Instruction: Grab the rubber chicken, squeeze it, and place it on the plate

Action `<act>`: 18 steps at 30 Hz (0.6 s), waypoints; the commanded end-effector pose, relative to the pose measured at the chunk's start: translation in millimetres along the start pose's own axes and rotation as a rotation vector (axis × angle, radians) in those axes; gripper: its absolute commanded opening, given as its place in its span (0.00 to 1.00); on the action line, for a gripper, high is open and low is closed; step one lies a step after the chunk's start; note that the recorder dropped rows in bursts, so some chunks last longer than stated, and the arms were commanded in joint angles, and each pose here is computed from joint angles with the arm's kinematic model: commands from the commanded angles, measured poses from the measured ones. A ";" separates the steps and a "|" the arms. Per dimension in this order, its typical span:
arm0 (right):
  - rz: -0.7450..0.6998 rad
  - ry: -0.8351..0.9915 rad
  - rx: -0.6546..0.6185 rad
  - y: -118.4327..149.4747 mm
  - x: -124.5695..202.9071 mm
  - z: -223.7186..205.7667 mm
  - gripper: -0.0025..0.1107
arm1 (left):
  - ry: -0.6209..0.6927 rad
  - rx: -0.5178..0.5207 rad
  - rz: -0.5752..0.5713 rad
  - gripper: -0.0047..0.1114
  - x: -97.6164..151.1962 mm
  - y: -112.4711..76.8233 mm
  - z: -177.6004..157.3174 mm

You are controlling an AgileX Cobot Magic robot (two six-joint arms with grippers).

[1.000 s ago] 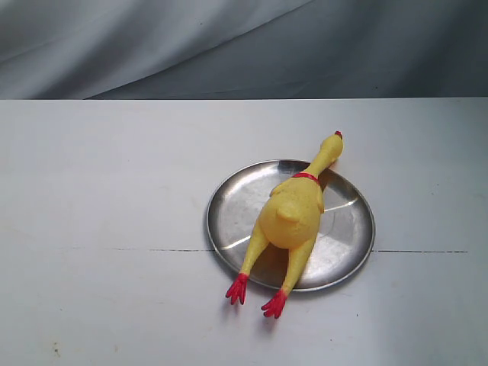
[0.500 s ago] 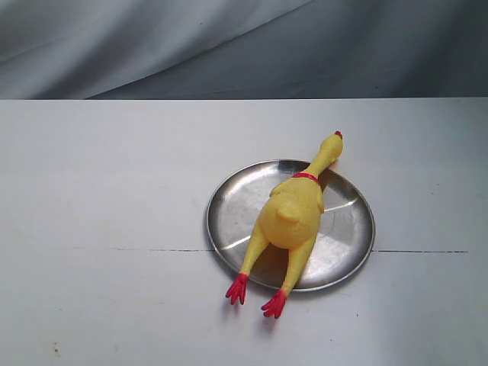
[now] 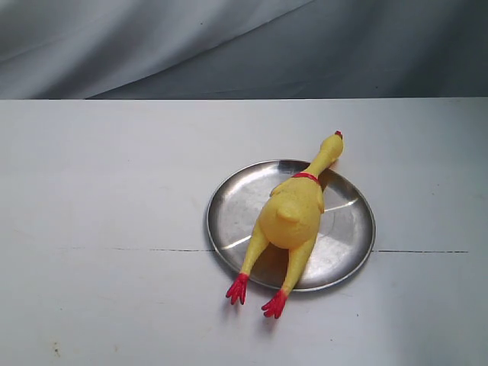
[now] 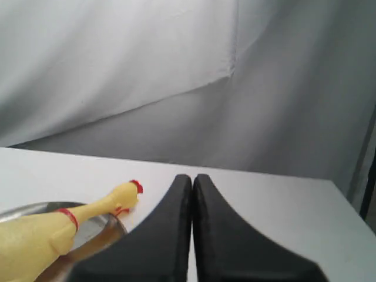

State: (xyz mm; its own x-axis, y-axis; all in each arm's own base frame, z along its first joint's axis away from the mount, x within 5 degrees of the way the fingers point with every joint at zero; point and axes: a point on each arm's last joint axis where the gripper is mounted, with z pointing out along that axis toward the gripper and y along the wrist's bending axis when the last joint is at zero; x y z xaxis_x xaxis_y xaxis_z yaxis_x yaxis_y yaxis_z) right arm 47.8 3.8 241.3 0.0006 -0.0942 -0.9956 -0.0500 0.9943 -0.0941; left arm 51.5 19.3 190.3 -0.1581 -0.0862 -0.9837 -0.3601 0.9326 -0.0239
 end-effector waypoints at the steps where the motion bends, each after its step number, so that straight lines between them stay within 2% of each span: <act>1: 0.054 0.083 0.021 0.4 27.3 4.9 0.02 | -0.001 -0.002 -0.012 0.05 1.2 0.1 0.2; 6: 0.047 0.145 0.026 1.4 48.8 7.7 0.02 | -0.001 -0.002 -0.012 0.05 1.2 0.1 0.2; 18: 0.056 0.256 0.033 1.2 59.4 5.7 0.02 | -0.001 -0.002 -0.009 0.05 1.2 0.1 0.2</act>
State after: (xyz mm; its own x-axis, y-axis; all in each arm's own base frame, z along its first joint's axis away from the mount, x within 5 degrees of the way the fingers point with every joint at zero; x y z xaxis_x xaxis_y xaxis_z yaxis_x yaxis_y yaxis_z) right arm 53.9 0.7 184.3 -0.2410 -0.0376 -0.9698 -0.0228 0.9992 -0.0331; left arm 51.5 19.3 190.3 -0.1581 -0.0862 -0.9837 -0.3601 0.9326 -0.0239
